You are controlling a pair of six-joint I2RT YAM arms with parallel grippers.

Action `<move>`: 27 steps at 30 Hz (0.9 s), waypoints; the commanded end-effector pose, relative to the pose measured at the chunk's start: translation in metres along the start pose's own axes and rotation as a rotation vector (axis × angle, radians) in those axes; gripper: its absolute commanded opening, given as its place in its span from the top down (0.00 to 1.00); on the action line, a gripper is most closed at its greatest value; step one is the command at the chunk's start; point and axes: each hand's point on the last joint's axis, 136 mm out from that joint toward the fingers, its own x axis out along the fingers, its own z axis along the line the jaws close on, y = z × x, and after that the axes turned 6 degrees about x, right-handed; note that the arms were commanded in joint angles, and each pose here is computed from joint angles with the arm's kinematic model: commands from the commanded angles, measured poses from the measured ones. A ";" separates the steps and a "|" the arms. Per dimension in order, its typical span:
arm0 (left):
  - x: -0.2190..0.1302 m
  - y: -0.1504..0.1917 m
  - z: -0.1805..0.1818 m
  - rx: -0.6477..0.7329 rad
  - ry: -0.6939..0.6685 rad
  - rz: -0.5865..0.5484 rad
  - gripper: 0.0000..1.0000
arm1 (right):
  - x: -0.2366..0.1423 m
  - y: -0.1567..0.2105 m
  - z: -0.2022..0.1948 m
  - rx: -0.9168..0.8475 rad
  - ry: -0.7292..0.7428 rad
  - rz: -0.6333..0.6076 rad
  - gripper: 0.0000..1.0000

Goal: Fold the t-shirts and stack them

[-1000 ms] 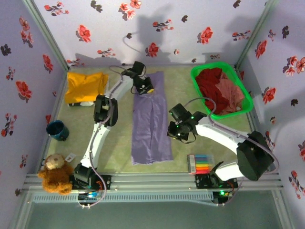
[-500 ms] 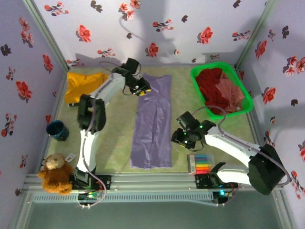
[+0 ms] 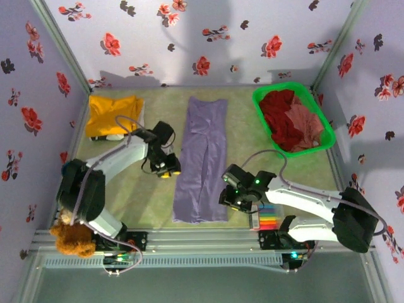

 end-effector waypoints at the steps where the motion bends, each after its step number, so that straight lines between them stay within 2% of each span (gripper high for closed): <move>1: -0.002 0.021 0.009 -0.005 -0.014 -0.021 0.63 | 0.009 0.000 -0.011 0.041 0.026 -0.024 0.53; 6: 0.018 0.046 0.018 -0.014 -0.018 -0.003 0.63 | 0.014 0.004 -0.014 0.050 0.004 -0.035 0.53; 9: 0.025 0.049 0.018 -0.018 0.004 -0.011 0.63 | 0.007 -0.003 -0.017 0.046 0.011 -0.082 0.54; 12: 0.015 0.031 0.010 0.004 0.006 -0.058 0.64 | -0.017 -0.023 -0.013 0.031 -0.006 -0.186 0.55; 17: -0.004 -0.027 -0.008 0.042 0.026 -0.127 0.64 | -0.047 -0.070 -0.002 0.043 -0.007 -0.247 0.57; 19: -0.006 -0.050 -0.011 0.050 0.026 -0.126 0.66 | -0.049 -0.079 0.002 0.044 0.004 -0.216 0.58; 21: -0.006 -0.057 -0.013 0.075 0.013 -0.087 0.67 | -0.045 -0.076 0.007 0.031 0.009 -0.174 0.58; 27: -0.001 -0.032 -0.007 0.079 0.010 -0.013 0.67 | -0.022 -0.047 0.008 0.026 0.024 -0.102 0.58</move>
